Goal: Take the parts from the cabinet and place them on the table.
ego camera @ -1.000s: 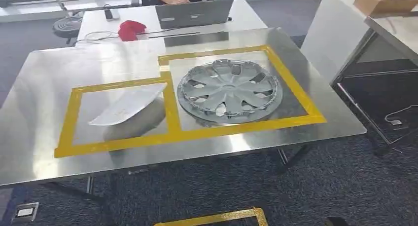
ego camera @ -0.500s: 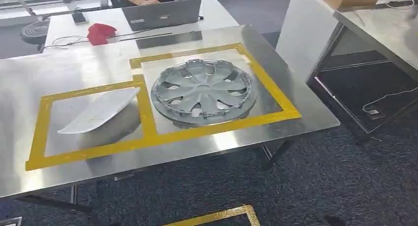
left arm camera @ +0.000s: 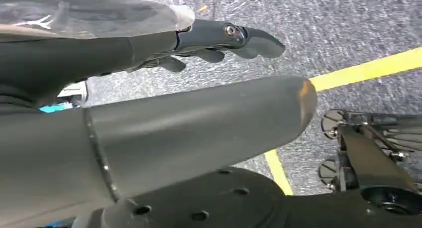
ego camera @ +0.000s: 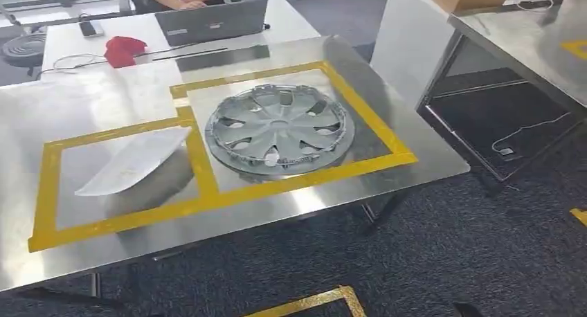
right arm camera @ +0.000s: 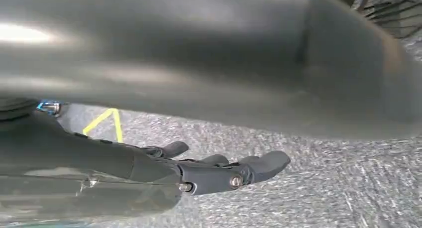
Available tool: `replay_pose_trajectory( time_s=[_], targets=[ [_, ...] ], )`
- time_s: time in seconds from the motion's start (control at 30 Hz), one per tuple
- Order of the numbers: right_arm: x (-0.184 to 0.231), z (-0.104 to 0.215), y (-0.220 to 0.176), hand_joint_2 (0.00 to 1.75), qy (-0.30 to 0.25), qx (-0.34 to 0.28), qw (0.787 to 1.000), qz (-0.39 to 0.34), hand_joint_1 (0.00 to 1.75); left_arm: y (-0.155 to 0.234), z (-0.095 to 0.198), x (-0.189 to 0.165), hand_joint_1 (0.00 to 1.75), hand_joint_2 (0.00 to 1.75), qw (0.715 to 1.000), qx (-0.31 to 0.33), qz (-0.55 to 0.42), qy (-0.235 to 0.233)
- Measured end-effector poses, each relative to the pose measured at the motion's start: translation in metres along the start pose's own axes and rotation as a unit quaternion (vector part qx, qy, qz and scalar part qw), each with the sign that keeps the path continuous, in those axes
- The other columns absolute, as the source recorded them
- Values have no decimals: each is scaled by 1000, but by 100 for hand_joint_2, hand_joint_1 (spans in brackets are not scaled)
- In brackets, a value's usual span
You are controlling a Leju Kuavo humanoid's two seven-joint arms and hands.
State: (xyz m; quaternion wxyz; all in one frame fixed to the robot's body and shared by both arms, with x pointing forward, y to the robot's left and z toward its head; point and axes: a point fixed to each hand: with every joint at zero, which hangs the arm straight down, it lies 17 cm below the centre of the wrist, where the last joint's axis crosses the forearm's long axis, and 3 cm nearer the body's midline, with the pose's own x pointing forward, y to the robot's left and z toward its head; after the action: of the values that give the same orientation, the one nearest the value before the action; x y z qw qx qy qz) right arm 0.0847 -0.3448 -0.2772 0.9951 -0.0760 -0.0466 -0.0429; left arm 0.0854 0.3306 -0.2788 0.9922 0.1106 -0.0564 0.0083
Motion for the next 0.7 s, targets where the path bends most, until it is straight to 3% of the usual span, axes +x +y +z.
replay_pose_trajectory(
  time_s=[0.7],
  targets=[
    [-1, 0, 0, 0, 1, 0, 1000, 0, 0, 2, 0, -1, 0, 0, 1000, 2, -1, 0]
  ],
)
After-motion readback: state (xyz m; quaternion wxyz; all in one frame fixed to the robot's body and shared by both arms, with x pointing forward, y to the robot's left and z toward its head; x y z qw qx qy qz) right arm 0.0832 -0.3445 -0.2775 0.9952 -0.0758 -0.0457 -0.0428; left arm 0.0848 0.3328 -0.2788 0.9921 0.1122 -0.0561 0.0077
